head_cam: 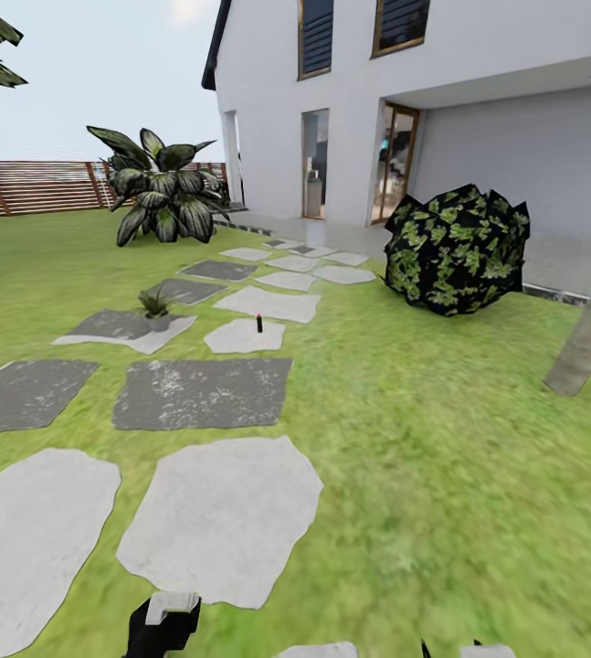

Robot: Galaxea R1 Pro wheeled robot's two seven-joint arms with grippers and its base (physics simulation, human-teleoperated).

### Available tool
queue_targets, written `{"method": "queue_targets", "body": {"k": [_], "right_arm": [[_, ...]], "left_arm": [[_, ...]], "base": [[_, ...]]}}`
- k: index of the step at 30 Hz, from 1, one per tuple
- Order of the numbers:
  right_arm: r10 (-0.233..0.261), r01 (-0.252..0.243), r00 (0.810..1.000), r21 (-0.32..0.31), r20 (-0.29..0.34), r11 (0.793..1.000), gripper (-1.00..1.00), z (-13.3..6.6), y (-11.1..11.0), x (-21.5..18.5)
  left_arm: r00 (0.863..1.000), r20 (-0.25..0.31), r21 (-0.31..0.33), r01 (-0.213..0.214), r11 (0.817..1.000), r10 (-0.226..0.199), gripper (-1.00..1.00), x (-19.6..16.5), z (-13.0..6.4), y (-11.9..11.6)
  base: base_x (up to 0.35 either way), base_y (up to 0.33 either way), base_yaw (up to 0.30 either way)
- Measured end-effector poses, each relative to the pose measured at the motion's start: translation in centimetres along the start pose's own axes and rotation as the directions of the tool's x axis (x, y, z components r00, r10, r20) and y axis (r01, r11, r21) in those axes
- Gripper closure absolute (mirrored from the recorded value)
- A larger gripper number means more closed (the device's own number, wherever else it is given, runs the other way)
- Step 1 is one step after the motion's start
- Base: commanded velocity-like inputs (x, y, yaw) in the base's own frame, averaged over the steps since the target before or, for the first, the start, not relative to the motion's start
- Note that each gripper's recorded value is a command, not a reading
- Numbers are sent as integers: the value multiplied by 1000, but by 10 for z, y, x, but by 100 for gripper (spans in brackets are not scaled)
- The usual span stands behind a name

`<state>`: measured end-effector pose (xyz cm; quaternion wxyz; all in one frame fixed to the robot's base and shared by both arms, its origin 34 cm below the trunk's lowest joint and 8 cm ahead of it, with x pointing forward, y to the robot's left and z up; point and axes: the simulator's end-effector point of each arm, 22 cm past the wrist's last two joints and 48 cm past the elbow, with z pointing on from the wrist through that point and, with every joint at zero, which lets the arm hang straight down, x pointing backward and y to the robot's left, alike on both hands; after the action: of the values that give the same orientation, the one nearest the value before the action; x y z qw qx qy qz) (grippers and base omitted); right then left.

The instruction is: Pick up the pesticide atomizer in the garden and spray insectifuge to fully cover both potted plants in the garden.

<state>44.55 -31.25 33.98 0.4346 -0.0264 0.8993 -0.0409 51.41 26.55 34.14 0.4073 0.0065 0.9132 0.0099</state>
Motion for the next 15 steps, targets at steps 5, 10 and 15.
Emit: {"method": "queue_targets", "body": {"k": [5,10,15], "right_arm": [[0,0,1000,1,-4,1000,-100,0,0,2],[0,0,1000,1,-11,1000,-100,0,0,5],[0,0,1000,1,-18,1000,-100,0,0,8]], "left_arm": [[1000,-4,0,0,1000,0,-100,2,0,0],[1000,-12,1,-1,1000,1,-100,6,0,-1],[1000,-19,2,-1,1000,1,-100,9,1,-1]], "base": [[339,0,0],[339,0,0],[339,0,0]]}}
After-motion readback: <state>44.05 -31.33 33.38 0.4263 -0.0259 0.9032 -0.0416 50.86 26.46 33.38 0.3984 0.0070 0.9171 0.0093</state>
